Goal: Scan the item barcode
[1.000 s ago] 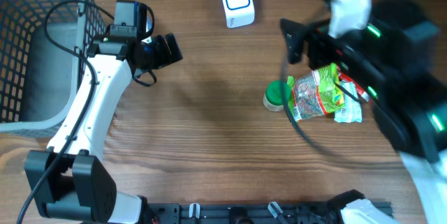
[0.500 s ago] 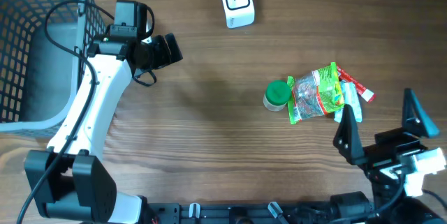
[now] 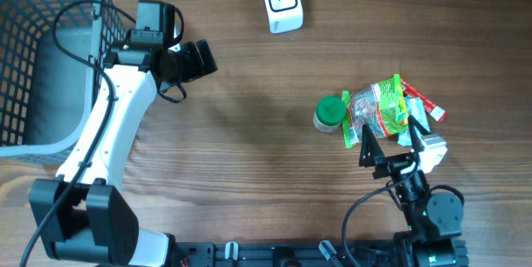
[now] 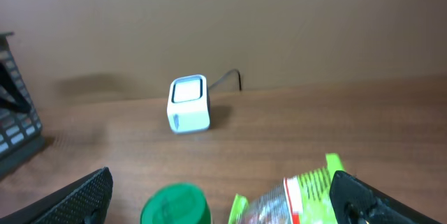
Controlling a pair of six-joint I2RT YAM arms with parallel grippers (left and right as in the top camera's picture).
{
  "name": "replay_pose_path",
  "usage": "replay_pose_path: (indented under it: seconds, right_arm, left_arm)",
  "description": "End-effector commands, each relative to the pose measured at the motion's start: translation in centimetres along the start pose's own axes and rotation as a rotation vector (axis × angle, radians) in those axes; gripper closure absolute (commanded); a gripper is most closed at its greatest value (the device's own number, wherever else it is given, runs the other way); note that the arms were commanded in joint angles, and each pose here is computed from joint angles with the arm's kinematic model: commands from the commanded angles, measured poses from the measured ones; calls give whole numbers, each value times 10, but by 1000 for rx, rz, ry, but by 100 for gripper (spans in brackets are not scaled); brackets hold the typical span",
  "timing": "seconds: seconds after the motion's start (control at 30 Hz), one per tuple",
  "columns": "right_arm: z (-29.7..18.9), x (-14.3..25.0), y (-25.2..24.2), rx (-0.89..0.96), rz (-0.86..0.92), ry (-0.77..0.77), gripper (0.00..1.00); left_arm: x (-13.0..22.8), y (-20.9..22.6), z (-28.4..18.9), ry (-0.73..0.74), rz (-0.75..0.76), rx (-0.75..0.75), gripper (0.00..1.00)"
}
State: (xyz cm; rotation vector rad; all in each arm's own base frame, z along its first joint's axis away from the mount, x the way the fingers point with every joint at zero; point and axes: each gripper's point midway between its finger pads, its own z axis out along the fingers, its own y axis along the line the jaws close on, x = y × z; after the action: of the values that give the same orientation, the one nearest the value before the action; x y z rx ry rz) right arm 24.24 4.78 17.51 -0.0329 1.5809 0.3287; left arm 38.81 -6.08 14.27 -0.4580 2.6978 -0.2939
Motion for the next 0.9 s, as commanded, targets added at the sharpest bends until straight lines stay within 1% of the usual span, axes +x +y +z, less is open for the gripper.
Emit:
replay_pose_path:
  seconds: [0.0, 0.57, 0.63, 0.7, 0.73, 0.77, 0.8, 0.87]
  right_arm:
    - [-1, -2, 1, -10, 49, -9, 0]
    - [-1, -2, 1, -11, 49, -8, 0]
    - [-1, -2, 1, -11, 49, -8, 0]
    - [-1, -2, 1, -11, 49, -8, 0]
    - [-1, -2, 1, -11, 49, -8, 0]
    - [-1, -2, 1, -11, 49, -8, 0]
    - [-1, -2, 1, -11, 49, -8, 0]
    - [-1, -2, 1, -11, 49, -8, 0]
  left_arm:
    - [-1, 1, 0, -3, 6, -3, 0]
    - [-1, 1, 0, -3, 6, -3, 0]
    - [-3, -1, -7, -22, 8, 7, 0]
    - [-15, -7, -37, -117, 16, 38, 0]
    - [-19, -11, -62, -179, 21, 69, 0]
    - [-22, -16, -97, -262, 28, 111, 0]
    - [-22, -18, -122, -324, 33, 136, 0]
    - [-17, -19, -186, -481, 43, 200, 0]
